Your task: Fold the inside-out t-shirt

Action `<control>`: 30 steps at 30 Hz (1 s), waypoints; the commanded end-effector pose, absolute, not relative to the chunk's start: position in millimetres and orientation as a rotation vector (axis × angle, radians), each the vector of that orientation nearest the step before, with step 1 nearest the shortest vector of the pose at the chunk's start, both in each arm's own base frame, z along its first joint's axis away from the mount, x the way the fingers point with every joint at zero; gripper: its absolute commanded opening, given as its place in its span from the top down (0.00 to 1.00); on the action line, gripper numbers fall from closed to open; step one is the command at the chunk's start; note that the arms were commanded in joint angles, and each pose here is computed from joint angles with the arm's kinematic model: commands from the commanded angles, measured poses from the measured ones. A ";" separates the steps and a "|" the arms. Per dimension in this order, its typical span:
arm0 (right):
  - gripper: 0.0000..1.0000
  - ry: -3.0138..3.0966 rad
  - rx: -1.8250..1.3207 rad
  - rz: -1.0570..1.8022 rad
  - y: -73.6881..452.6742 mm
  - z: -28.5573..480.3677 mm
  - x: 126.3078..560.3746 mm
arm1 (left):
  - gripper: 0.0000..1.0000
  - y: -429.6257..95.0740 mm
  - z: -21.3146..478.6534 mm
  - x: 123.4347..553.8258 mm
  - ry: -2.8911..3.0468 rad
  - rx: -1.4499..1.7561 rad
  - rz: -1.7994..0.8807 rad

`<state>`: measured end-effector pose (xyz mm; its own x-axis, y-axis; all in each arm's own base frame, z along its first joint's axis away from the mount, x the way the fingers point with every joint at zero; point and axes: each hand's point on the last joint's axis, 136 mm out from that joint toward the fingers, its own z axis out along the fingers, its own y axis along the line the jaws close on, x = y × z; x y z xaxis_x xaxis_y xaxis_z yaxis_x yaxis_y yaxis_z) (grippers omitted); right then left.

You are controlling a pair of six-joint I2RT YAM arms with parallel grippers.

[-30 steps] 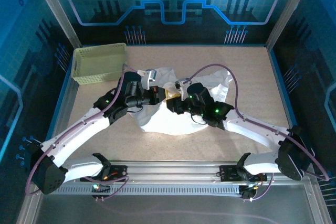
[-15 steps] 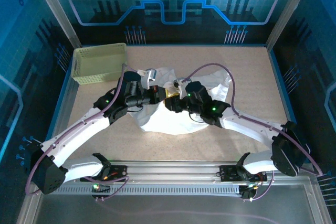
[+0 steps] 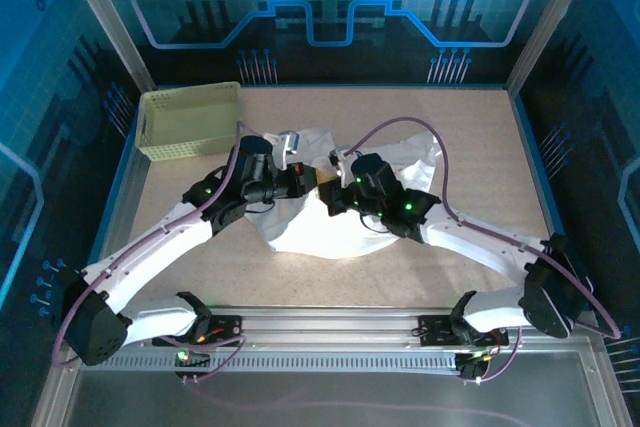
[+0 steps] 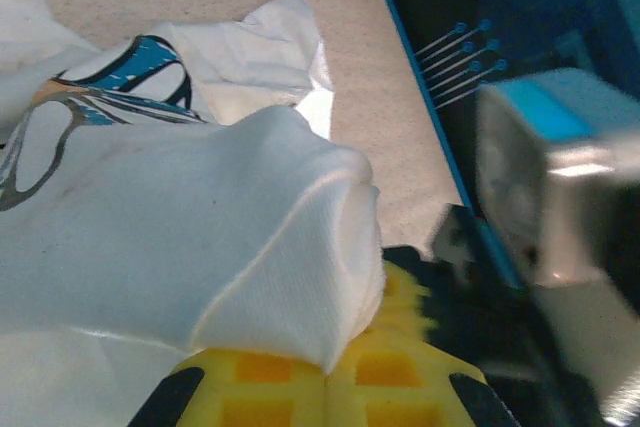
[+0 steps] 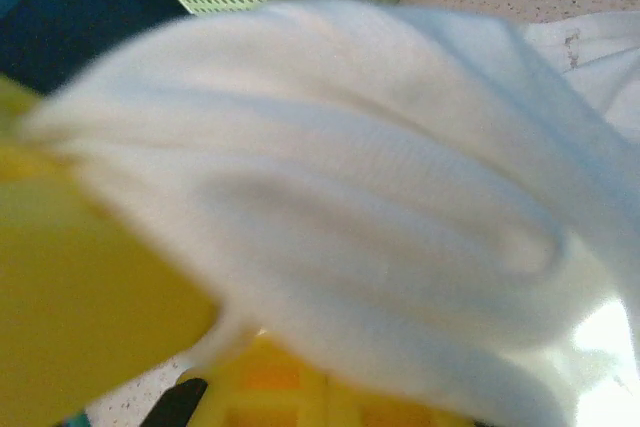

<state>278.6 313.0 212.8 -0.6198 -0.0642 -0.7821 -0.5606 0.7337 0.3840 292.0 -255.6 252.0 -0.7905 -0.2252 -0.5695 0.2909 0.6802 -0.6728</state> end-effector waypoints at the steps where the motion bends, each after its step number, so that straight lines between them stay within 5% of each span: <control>1: 1.00 2.120 -0.461 0.803 300.9 235.7 264.5 | 0.86 -245.2 247.3 305.8 2.284 0.008 -0.954; 14: 1.00 2.142 -0.319 0.904 235.0 273.9 226.1 | 0.66 -220.8 170.7 320.6 2.565 -0.069 -0.679; 23: 1.00 2.104 -0.298 1.011 244.8 299.6 231.7 | 0.40 -257.4 271.3 262.9 2.097 0.409 -0.726; 30: 1.00 2.078 -0.354 1.058 263.6 316.6 227.4 | 0.38 -282.4 279.2 244.6 2.008 0.575 -0.787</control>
<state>233.5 254.4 289.8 -0.6915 0.0767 -0.7183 -0.5005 0.6661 0.5530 240.0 -273.2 296.2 -0.5424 0.0219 -0.8398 0.6110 0.6964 -0.3764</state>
